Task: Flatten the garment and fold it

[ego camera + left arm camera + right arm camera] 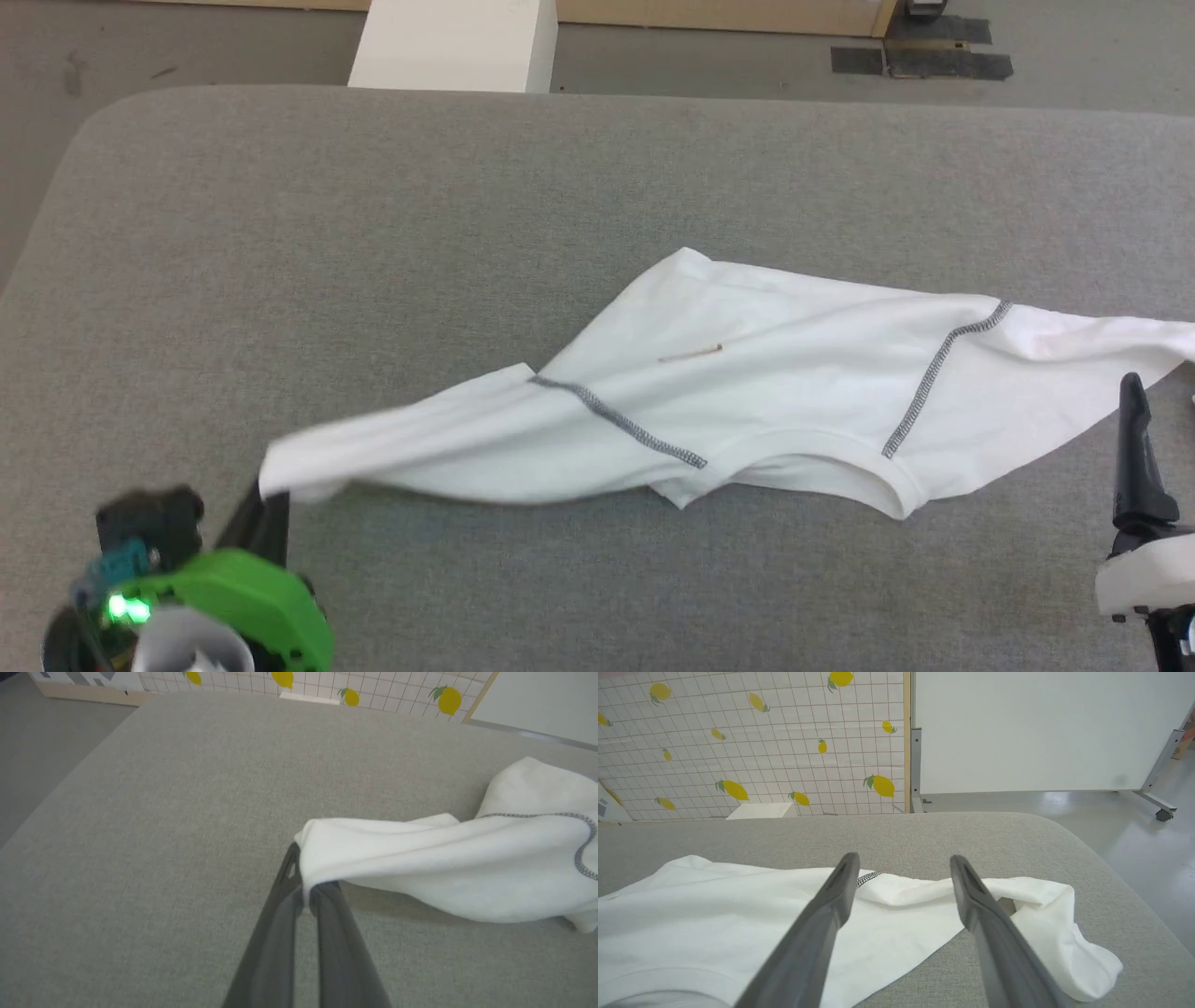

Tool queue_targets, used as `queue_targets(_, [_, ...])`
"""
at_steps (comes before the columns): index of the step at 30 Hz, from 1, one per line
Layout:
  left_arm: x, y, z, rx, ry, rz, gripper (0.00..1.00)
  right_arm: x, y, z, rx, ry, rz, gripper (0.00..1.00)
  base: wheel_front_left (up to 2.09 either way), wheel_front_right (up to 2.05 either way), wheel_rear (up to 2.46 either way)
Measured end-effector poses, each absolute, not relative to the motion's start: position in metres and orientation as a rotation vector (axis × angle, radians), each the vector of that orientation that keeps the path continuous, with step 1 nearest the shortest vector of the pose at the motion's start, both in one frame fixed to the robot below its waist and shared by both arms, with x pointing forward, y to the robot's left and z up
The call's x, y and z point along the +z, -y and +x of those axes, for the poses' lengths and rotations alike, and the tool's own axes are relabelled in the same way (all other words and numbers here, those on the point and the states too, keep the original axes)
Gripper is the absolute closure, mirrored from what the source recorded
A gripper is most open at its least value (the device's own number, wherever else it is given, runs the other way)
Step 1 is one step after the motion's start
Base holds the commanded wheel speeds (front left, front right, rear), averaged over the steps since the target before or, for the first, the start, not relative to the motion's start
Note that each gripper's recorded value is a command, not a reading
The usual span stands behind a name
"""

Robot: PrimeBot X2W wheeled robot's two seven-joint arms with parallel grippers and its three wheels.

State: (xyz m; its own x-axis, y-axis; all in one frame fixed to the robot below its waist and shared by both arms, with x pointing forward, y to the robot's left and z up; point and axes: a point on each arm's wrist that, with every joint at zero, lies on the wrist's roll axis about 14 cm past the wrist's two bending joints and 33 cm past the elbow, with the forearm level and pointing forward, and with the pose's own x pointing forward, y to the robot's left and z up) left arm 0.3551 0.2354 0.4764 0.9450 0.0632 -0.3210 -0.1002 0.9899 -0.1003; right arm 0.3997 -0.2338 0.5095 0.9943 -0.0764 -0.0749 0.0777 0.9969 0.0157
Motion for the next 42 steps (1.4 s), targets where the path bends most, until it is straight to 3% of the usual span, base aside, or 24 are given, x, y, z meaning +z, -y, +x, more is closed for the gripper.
queue_targets(1, [0.464, -0.237, 0.344, 0.099, -0.364, -0.135, 0.87, 0.509, 0.233, 0.399, -0.075, -0.080, 0.019, 0.00, 0.00, 0.00, 0.00])
queue_targets(3, [0.445, -0.238, 0.329, 0.113, -0.420, -0.151, 0.00, 0.510, 0.231, 0.398, -0.068, -0.082, 0.020, 0.00, 0.00, 0.00, 0.00])
queue_targets(11, [0.461, -0.231, 0.328, 0.119, -0.327, -0.256, 0.00, 0.513, 0.222, 0.396, -0.040, -0.085, 0.023, 0.00, 0.00, 0.00, 0.00])
queue_targets(20, [0.548, -0.194, 0.373, -0.096, -0.074, -0.172, 0.00, 0.510, 0.216, 0.396, -0.023, -0.099, 0.025, 0.00, 0.00, 0.00, 0.00])
queue_targets(31, [0.452, -0.080, 0.352, -0.559, -0.443, -0.055, 0.00, 0.491, 0.225, 0.396, -0.050, -0.154, 0.027, 0.00, 0.00, 0.00, 0.00])
queue_targets(37, [0.394, -0.069, 0.342, -0.624, -0.600, 0.036, 0.00, 0.481, 0.228, 0.399, -0.060, -0.180, 0.025, 0.00, 0.00, 0.00, 0.00])
queue_targets(42, [0.379, -0.067, 0.351, -0.647, -0.610, 0.097, 0.00, 0.480, 0.226, 0.405, -0.057, -0.178, 0.026, 0.00, 0.00, 0.00, 0.00])
